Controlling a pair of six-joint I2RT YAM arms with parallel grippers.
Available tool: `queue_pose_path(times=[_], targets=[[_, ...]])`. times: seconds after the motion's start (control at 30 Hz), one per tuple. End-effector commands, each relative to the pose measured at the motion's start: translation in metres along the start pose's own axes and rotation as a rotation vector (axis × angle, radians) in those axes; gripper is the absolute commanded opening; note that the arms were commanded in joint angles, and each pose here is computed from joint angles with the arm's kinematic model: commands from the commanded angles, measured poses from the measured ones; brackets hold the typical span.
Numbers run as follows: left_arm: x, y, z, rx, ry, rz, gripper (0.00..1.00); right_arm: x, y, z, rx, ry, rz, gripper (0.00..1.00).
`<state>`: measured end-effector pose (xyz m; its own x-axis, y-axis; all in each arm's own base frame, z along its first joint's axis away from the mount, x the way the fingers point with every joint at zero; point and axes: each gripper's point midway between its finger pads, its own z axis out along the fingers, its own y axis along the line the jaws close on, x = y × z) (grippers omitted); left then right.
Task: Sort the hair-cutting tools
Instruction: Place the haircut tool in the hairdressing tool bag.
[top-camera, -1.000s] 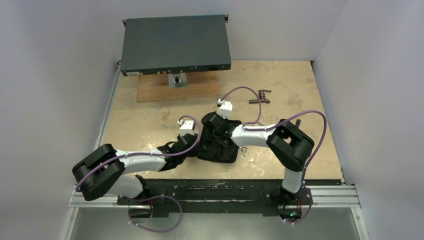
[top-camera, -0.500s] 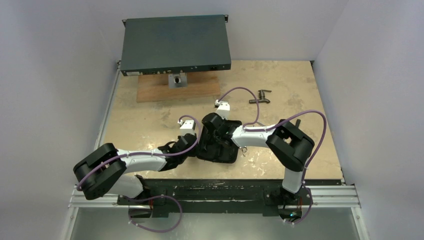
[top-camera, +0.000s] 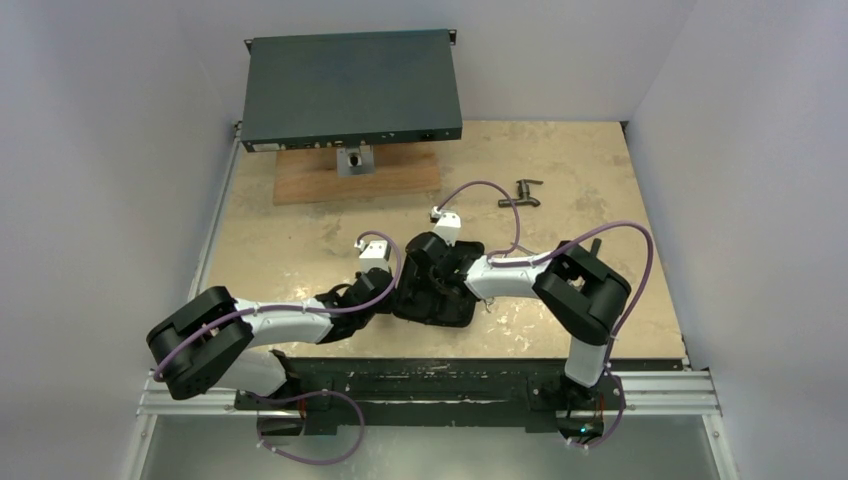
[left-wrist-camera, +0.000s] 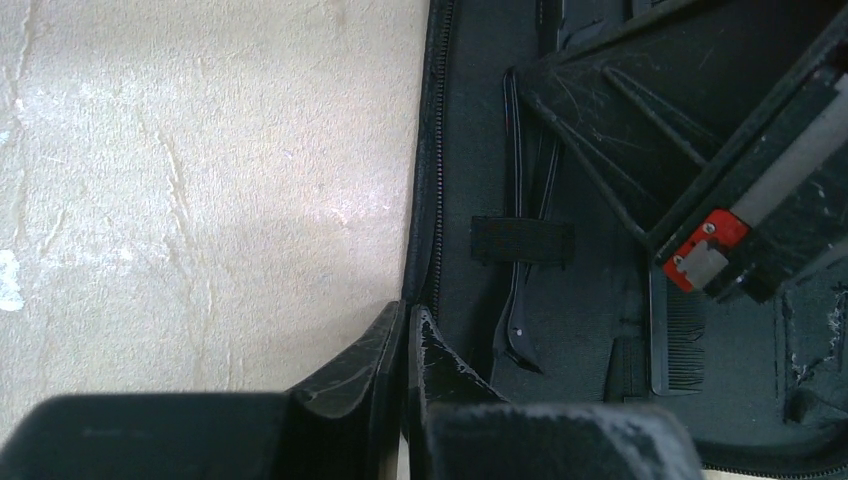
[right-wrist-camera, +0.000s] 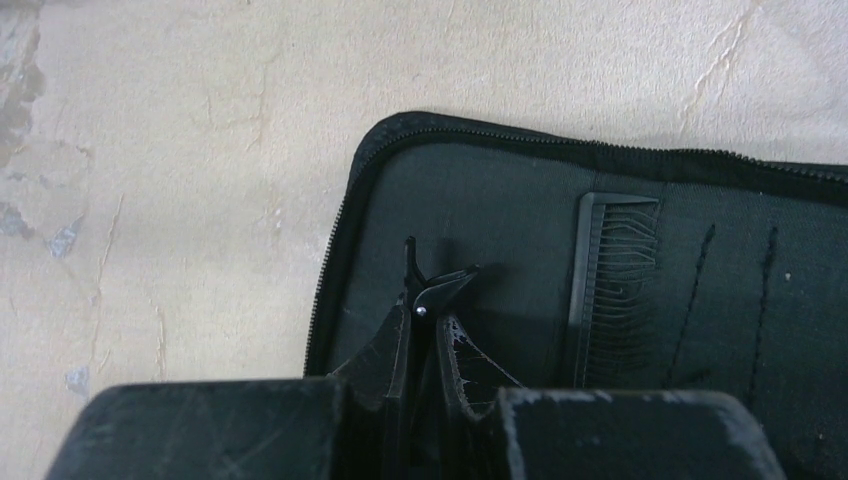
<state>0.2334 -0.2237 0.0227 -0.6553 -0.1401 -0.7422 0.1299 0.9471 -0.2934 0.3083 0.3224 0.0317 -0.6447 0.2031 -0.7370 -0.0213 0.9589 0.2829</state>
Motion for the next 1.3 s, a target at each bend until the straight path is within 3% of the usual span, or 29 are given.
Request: queue_pose_path(times=[0.0,0.27,0.6,0.77,1.0,1.07,1.17,1.27], targets=[[-0.004,0.004,0.001,-0.011,-0.024,-0.022,0.02,0.008,0.001,-0.014,-0.023,0.036,-0.015,0.0],[-0.003,0.004,0.001,-0.009,-0.022,-0.02,0.0,0.0,0.006,-0.02,-0.021,0.035,-0.026,0.01],[-0.003,0.003,0.002,-0.005,-0.021,-0.017,0.0,-0.023,0.012,-0.028,0.011,0.009,-0.014,0.42],[-0.002,0.003,0.001,-0.003,-0.019,-0.016,0.0,-0.031,0.011,-0.03,0.021,-0.01,-0.007,0.47],[-0.003,0.003,0.001,-0.002,-0.022,-0.018,0.0,-0.062,0.004,-0.036,0.01,-0.059,0.043,0.41],[-0.002,0.003,0.001,-0.002,-0.019,-0.017,0.0,-0.072,-0.001,-0.032,0.003,-0.066,0.055,0.29],[-0.002,0.002,0.001,0.001,-0.017,-0.017,0.0,-0.084,-0.011,-0.017,0.011,-0.059,0.063,0.01],[-0.002,0.001,0.002,0.003,-0.014,-0.014,0.0,-0.086,-0.015,-0.003,0.02,-0.034,0.045,0.0]])
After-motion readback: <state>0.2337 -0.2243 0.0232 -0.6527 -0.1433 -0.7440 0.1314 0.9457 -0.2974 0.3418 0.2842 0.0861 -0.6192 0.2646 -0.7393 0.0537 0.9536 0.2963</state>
